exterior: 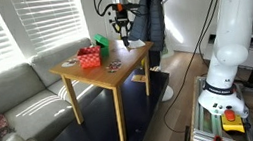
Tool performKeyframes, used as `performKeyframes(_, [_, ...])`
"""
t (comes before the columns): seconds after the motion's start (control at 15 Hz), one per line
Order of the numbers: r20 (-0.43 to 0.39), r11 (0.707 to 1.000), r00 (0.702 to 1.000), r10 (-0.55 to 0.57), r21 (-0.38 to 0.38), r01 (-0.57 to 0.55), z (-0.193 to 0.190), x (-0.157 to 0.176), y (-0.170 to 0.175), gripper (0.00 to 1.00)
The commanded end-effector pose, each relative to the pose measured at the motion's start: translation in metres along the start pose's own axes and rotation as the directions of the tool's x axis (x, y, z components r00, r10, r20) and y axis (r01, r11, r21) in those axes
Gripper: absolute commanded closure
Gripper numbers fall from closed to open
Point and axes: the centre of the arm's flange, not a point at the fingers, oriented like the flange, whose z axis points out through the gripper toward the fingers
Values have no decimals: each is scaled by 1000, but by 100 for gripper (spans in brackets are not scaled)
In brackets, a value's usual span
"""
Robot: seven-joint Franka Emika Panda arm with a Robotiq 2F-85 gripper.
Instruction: Flip the toy car over
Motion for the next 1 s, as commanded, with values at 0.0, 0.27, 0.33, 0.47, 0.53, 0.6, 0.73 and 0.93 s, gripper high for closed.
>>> performKeyframes(0.0, [-189,997,981,52,59,-41,11,-28,6,88])
performKeyframes(0.27, [-383,990,918,105,128,-60,21,-35,1,88])
performKeyframes(0.33, [-427,987,896,123,143,-67,23,-36,1,88])
performKeyframes(0.47, [-511,983,845,157,165,-83,26,-39,2,88])
performKeyframes(0.53, [-550,980,816,175,175,-92,28,-40,3,88])
performKeyframes(0.6, [-588,978,786,191,183,-100,29,-42,4,88])
performKeyframes(0.73, [-660,973,718,220,197,-117,31,-47,5,88])
performKeyframes(0.93, [-735,966,627,258,186,-180,34,-60,8,88])
